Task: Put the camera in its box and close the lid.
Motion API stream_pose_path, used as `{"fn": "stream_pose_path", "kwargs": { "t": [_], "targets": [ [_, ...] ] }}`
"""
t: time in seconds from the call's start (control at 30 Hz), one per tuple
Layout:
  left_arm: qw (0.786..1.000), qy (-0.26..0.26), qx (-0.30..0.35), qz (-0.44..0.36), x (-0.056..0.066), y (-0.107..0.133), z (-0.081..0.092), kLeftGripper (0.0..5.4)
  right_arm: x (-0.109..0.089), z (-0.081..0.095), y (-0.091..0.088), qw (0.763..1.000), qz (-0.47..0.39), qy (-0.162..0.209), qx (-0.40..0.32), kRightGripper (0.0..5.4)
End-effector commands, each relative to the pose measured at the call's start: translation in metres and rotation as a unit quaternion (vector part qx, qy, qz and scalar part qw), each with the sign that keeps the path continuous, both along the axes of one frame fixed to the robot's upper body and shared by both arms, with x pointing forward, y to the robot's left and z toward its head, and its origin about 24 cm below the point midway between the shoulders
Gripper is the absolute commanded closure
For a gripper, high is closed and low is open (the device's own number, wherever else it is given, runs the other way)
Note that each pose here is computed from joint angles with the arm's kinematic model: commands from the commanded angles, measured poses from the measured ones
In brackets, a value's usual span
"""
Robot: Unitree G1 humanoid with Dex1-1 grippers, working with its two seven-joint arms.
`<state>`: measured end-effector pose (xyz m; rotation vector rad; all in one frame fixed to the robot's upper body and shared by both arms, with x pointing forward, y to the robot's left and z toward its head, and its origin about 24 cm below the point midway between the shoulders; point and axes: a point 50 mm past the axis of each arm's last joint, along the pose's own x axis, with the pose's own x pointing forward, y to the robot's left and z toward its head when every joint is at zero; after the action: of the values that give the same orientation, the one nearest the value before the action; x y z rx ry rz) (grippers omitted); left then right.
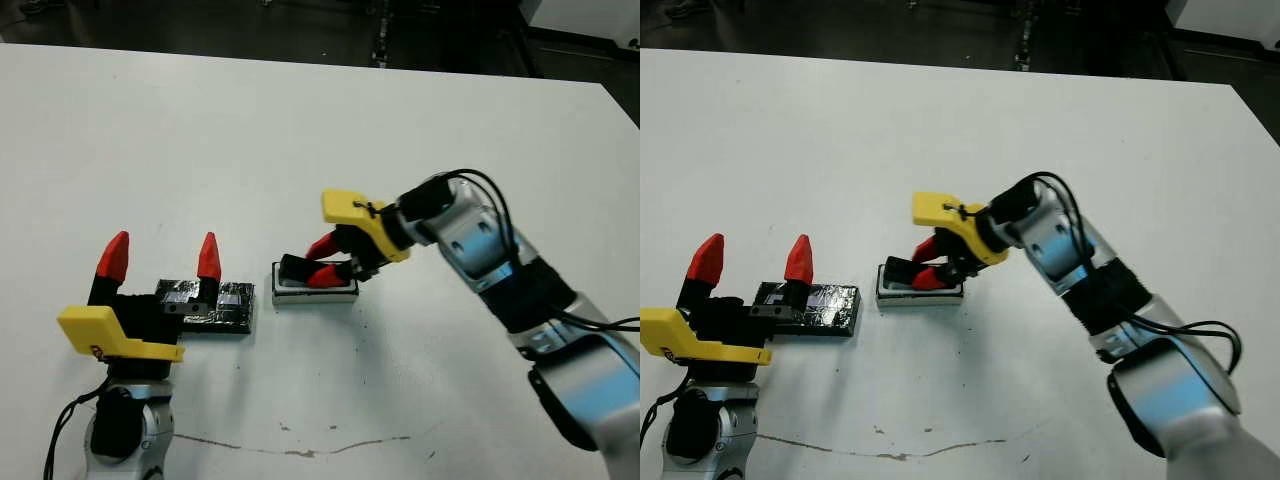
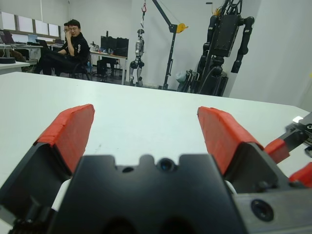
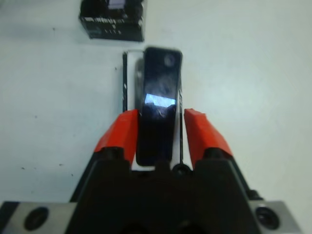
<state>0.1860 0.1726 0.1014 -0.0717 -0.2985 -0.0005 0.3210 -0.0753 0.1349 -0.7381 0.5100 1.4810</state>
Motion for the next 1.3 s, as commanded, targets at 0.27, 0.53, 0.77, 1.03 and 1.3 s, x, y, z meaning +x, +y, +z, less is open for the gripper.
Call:
{"fn": "stream_pose_path", "kwargs": {
  "t": [0.27,0.53,0.77,1.03,1.3],
  "targets": [
    [1.0,0.011,0.01,0.001,-0.002,0.0,-0.004,0.0,0.006,0.001,-0.012,1.0,-0.025,0.011,-0.003,1.14],
    [1.0,0.013,0.008,0.002,-0.002,0.0,-0.004,0.0,0.008,0.009,-0.016,1.0,0.002,0.016,0.003,0.01],
    [1.0,0.013,0.003,0.002,-0.003,0.0,-0.004,0.0,0.012,0.036,-0.027,1.0,0.013,-0.012,0.012,0.01],
    [1.0,0.015,0.005,0.002,-0.003,-0.001,-0.004,0.0,0.018,0.072,-0.056,0.996,-0.032,-0.051,0.068,0.01],
    [1.0,0.014,0.004,0.0,-0.002,0.001,-0.003,0.0,-0.001,0.068,-0.098,0.963,-0.163,-0.084,0.199,0.01]
  ]
}}
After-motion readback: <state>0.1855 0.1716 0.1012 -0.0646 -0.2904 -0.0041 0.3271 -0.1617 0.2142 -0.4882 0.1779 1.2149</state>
